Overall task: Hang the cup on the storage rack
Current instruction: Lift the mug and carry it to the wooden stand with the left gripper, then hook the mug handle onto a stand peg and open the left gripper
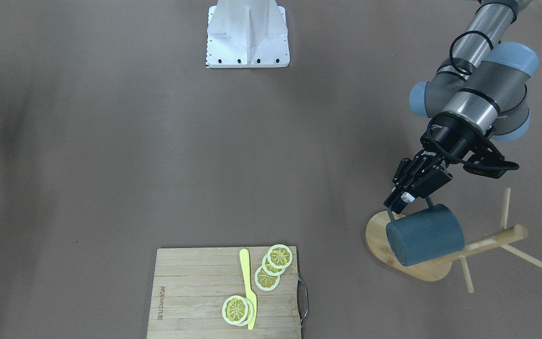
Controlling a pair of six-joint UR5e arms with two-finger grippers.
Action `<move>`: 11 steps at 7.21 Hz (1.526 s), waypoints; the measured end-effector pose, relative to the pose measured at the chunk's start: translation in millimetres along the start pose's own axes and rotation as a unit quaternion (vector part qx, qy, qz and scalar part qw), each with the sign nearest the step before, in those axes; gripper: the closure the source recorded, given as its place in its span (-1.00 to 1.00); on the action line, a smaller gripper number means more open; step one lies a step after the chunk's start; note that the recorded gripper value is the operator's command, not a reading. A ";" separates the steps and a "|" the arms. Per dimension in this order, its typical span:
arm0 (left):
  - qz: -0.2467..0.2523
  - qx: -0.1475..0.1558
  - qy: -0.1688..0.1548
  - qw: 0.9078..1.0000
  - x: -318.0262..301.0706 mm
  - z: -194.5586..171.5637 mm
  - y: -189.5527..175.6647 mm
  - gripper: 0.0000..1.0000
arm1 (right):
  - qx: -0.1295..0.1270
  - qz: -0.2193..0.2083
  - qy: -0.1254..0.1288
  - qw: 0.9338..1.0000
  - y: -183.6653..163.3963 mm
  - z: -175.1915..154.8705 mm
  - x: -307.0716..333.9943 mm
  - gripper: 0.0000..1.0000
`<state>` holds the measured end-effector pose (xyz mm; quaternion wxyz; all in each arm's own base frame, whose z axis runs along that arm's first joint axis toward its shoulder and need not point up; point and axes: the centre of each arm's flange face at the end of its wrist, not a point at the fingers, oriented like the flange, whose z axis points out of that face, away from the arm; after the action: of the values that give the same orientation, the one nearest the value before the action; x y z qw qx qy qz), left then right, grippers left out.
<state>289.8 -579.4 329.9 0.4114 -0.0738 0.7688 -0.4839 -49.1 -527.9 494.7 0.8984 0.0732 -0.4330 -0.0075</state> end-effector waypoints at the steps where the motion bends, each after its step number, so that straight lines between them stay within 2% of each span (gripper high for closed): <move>1: -0.031 -0.001 0.026 0.999 0.6 -1.0 -6.0 1.00 | 0.000 0.000 0.000 1.000 0.0 -0.3 -0.4 -1.00; 4: -0.072 -0.005 0.070 0.995 -0.6 -1.0 -19.6 1.00 | 0.003 -0.003 -0.001 1.000 1.2 -2.8 -2.4 -1.00; 7: -0.107 -0.018 0.101 0.989 -11.4 -10.4 -43.9 1.00 | 0.005 -0.006 -0.003 1.000 5.5 -6.8 -5.2 -1.00; 11: -0.127 -0.025 0.107 0.986 -29.0 -26.0 -68.3 1.00 | 0.007 -0.008 -0.006 1.000 8.4 -10.3 -9.3 -1.00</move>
<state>270.9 -582.4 406.1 0.2599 -0.1290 0.8047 -0.5179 -47.3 -517.6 482.3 0.8952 0.0833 -0.4377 -0.0123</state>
